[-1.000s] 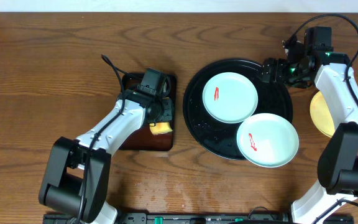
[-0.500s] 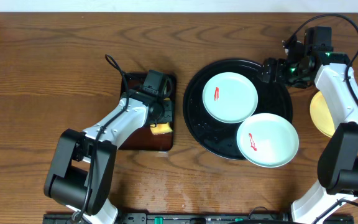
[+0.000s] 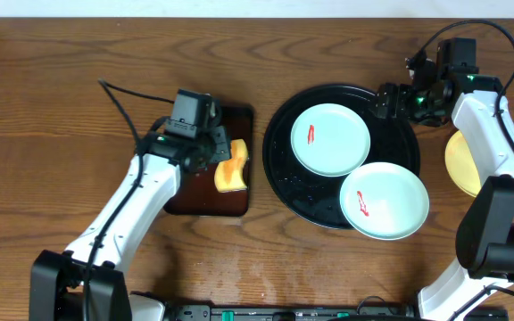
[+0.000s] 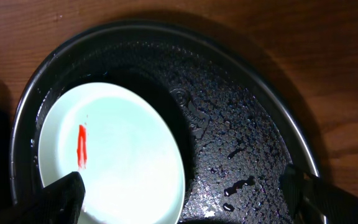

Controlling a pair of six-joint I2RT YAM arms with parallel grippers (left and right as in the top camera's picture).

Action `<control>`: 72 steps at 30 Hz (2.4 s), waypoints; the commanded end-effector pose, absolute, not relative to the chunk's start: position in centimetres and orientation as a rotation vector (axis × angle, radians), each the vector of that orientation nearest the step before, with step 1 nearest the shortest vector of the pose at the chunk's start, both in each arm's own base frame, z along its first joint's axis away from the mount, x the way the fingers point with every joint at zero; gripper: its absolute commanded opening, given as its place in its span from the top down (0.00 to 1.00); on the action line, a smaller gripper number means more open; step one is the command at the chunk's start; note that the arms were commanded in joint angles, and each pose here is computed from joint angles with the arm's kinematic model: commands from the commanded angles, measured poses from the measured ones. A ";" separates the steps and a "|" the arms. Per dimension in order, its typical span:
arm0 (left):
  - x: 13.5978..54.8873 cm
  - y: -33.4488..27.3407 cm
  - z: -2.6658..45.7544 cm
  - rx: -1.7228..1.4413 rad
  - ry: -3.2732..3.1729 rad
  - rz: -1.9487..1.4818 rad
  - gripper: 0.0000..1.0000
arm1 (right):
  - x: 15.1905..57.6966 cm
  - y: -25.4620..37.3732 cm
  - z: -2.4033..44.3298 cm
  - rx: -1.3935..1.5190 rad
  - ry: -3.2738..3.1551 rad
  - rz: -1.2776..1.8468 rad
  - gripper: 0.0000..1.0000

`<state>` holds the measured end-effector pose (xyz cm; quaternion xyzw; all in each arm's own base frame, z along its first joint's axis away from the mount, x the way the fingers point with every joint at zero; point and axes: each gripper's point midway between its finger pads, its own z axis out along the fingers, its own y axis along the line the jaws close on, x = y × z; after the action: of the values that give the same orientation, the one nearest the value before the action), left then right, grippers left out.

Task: Clean dirty plates on tray and stack at the side
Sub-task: 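Rub the sponge back and forth in the water tray, left gripper, then keep pressing the sponge into the water near the tray's right side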

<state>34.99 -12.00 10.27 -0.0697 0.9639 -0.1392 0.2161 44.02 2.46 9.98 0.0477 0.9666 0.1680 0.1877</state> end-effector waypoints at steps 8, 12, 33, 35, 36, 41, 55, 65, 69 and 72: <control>33.5 -14.2 5.9 -0.015 2.817 -0.356 0.35 | 44.5 2.7 11.5 0.114 2.682 0.472 0.01; 33.7 -14.3 3.9 -0.003 2.849 -0.294 0.44 | 44.5 2.7 11.5 0.114 2.682 0.472 0.01; 33.8 -13.2 0.3 -0.018 2.909 -0.174 0.69 | 44.5 2.7 11.5 0.114 2.682 0.472 0.01; 33.8 -13.2 0.7 -0.017 2.899 -0.178 0.81 | 44.5 2.7 11.5 0.114 2.682 0.472 0.01; 33.9 -13.2 1.0 -0.018 2.892 -0.182 0.87 | 44.5 2.7 11.5 0.114 2.682 0.472 0.01; 34.4 -12.7 2.3 -0.042 2.859 -0.194 0.93 | 44.5 2.7 11.5 0.114 2.682 0.472 0.01; 34.8 -12.4 7.3 -0.124 2.773 -0.474 0.93 | 44.5 2.7 11.5 0.114 2.682 0.472 0.01; 34.0 -12.4 8.4 -0.215 2.784 -0.802 0.93 | 44.5 2.7 11.5 0.114 2.682 0.472 0.01; 34.0 -12.4 8.4 -0.214 2.785 -0.804 0.83 | 44.5 2.7 11.5 0.114 2.682 0.472 0.01; 33.8 -13.5 8.3 -0.132 2.786 -0.781 0.44 | 44.5 2.7 11.5 0.114 2.682 0.472 0.01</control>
<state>34.19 -12.11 7.95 -0.0775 0.9551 -0.2598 0.1195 44.02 2.46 9.98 0.0477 0.9666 0.1680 0.1877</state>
